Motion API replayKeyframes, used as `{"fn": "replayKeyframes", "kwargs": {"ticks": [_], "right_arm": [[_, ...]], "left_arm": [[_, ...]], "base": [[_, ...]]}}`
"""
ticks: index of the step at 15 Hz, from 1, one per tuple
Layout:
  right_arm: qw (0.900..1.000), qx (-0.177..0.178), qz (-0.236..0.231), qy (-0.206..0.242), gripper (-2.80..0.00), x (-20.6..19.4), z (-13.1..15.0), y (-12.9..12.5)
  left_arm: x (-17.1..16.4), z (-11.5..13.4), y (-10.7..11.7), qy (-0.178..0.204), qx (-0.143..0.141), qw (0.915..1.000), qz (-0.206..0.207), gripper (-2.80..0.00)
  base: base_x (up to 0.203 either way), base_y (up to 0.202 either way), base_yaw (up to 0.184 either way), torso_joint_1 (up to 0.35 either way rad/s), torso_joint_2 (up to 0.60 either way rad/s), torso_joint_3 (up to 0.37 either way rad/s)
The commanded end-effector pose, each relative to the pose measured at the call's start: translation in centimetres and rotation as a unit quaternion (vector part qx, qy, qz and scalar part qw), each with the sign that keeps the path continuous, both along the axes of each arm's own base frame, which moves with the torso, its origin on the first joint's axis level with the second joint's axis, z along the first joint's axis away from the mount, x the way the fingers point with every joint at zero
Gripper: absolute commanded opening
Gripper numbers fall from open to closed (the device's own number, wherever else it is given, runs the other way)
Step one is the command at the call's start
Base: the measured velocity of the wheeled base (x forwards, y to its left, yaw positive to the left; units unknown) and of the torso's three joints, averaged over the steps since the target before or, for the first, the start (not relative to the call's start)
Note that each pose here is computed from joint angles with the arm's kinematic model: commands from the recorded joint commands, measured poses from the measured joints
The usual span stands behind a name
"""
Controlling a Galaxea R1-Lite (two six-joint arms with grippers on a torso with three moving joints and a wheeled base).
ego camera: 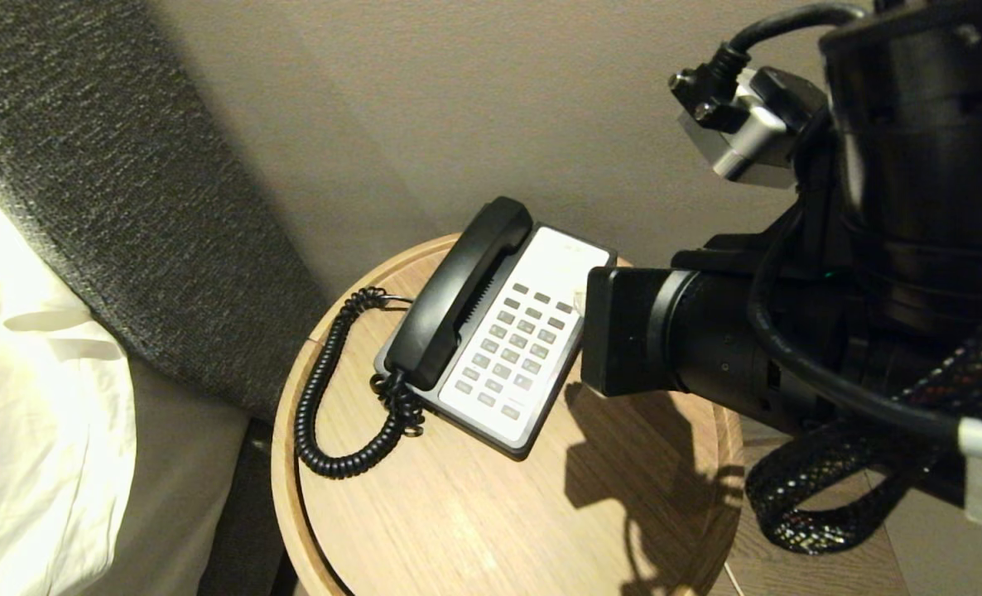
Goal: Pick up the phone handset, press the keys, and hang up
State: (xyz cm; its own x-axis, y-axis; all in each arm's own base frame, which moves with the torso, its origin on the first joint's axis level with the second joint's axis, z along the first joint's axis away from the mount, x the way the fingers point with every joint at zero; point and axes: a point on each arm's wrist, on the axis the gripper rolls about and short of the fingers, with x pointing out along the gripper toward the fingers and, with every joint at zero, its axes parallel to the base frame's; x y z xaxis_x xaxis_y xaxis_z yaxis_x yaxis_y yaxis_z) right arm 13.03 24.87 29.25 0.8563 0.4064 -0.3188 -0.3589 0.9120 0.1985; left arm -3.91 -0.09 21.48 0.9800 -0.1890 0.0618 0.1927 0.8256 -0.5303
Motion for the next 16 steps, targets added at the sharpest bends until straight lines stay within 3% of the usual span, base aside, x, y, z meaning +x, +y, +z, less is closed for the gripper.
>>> {"fn": "replayKeyframes", "kwargs": {"ticks": [1, 3, 5, 6, 8, 10, 11, 16], "right_arm": [[1.000, 0.009, -0.002, -0.004, -2.80, -0.2, 0.1, -0.5], [1.000, 0.009, -0.002, -0.004, -2.80, -0.4, -0.1, -0.9], [1.000, 0.006, -0.001, -0.002, -2.80, -0.6, -0.3, -1.2], [1.000, 0.004, -0.001, -0.001, -2.80, -0.6, -0.5, -1.3], [1.000, 0.006, -0.001, -0.002, -2.80, -0.6, -0.3, -1.4], [1.000, 0.006, -0.002, -0.002, -2.80, -0.6, -0.3, -1.4], [1.000, 0.005, -0.003, -0.002, -2.80, -0.6, -0.4, -1.4], [1.000, -0.007, -0.005, 0.005, -2.80, -0.9, -1.2, -2.1]], "left_arm": [[-0.2, -3.6, -0.1, 0.009, 0.062, 0.9980, 0.013, -2.80], [-0.3, -7.2, -0.2, 0.008, 0.141, 0.9898, 0.018, -2.80], [0.0, -10.9, -0.1, 0.013, 0.220, 0.9750, 0.031, -2.80], [0.5, -12.0, 0.0, 0.016, 0.244, 0.9679, 0.058, -2.80], [1.6, -13.9, 0.1, 0.006, 0.266, 0.9603, 0.085, -2.80], [1.9, -13.9, 0.1, -0.032, 0.283, 0.9527, 0.104, -2.80], [1.9, -14.1, 0.1, -0.023, 0.294, 0.9500, 0.102, -2.80], [1.9, -14.1, 0.1, -0.026, 0.292, 0.9503, 0.104, -2.80]], "base": [[0.000, 0.000, 0.000, 0.000, 0.00, 0.000], [0.000, 0.000, 0.000, 0.000, 0.00, 0.000], [0.000, 0.000, 0.000, 0.000, 0.00, 0.000], [0.000, 0.000, 0.000, 0.000, 0.00, 0.000], [0.000, 0.000, 0.000, 0.000, 0.00, 0.000], [0.000, 0.000, 0.000, 0.000, 0.00, 0.000], [0.000, 0.000, 0.000, 0.000, 0.00, 0.000], [0.000, 0.000, 0.000, 0.000, 0.00, 0.000]]}}
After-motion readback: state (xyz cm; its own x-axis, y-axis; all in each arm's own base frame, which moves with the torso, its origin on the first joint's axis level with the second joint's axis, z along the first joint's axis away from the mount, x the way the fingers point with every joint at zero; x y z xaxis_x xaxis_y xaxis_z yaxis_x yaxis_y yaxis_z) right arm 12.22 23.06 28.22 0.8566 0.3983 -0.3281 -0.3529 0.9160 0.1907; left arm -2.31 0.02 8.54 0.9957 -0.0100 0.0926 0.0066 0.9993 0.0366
